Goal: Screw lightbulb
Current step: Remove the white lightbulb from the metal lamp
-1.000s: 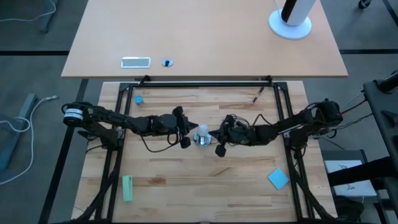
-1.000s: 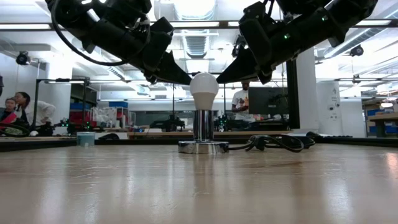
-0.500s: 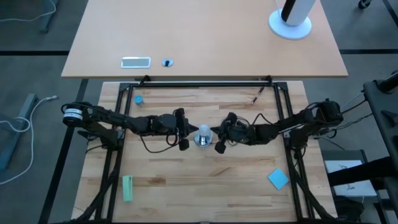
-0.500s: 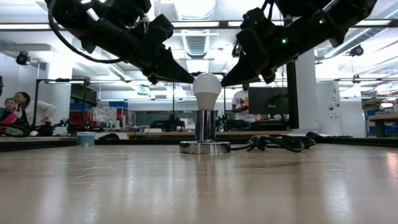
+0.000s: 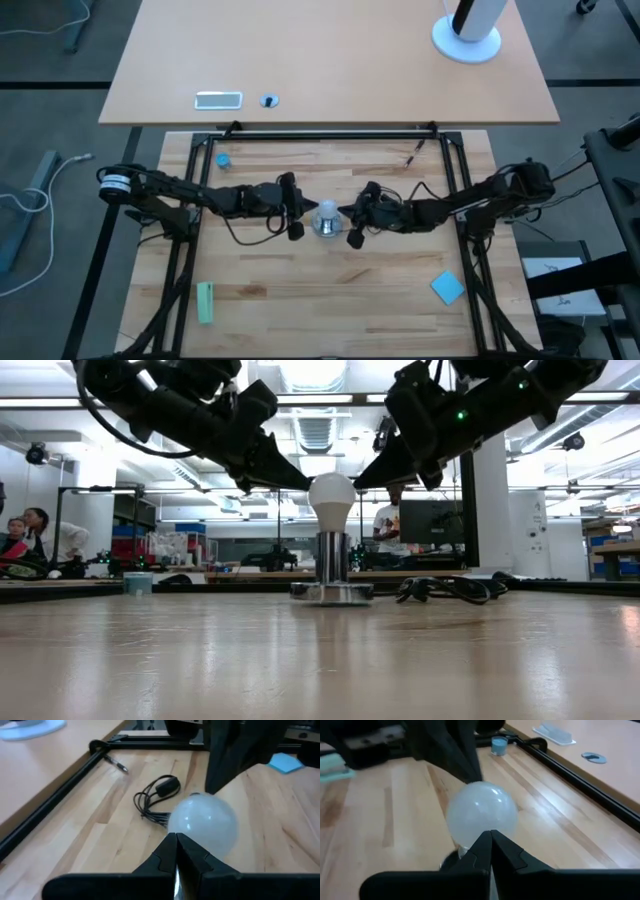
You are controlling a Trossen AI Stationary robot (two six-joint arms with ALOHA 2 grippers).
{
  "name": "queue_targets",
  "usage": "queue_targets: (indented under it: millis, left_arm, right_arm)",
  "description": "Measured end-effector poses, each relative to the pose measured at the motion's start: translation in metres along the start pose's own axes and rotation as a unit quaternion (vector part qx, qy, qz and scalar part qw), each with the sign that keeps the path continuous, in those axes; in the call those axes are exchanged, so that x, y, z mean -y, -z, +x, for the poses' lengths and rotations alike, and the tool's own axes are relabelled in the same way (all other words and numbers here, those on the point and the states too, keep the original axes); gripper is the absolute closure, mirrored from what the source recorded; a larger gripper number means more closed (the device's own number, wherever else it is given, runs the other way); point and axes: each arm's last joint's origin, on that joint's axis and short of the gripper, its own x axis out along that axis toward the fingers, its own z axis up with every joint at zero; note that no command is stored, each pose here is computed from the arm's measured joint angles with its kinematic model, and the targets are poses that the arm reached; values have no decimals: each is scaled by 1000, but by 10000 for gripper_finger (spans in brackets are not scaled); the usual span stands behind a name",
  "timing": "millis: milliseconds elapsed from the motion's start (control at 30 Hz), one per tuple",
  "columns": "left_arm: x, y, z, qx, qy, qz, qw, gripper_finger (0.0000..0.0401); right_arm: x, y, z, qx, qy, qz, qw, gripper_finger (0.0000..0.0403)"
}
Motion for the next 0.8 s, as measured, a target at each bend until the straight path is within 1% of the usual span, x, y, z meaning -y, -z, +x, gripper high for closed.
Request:
queue_targets:
  millis: [300,333,400,433,500,567,700,800]
  left_arm:
    - [0,0,0,0,-9,0,1000,401]
    - [0,0,0,0,-9,0,1000,401]
    - [-1,0,0,0,-13,0,1000,401]
    - [-1,0,0,0,-21,4,1000,401]
    - [-3,0,0,-1,-45,9,999,401]
    - [-4,0,2,4,-54,9,999,401]
    - [-4,-1,5,17,-40,12,999,401]
    - [-4,2,6,8,-38,13,999,401]
  right_arm:
    - [0,-2,-2,2,-5,-1,1000,403]
    - [-1,-2,-2,1,-16,-4,1000,403]
    - [-3,-3,-2,2,-55,-9,998,403]
    - [-4,-4,-2,4,-72,-10,997,403]
    - [-6,-5,-2,8,-89,-8,996,403]
    - [-6,-4,-1,10,-90,-9,996,403]
    - [-7,-1,4,11,-87,-12,996,403]
    - [-6,0,5,7,-74,-14,997,403]
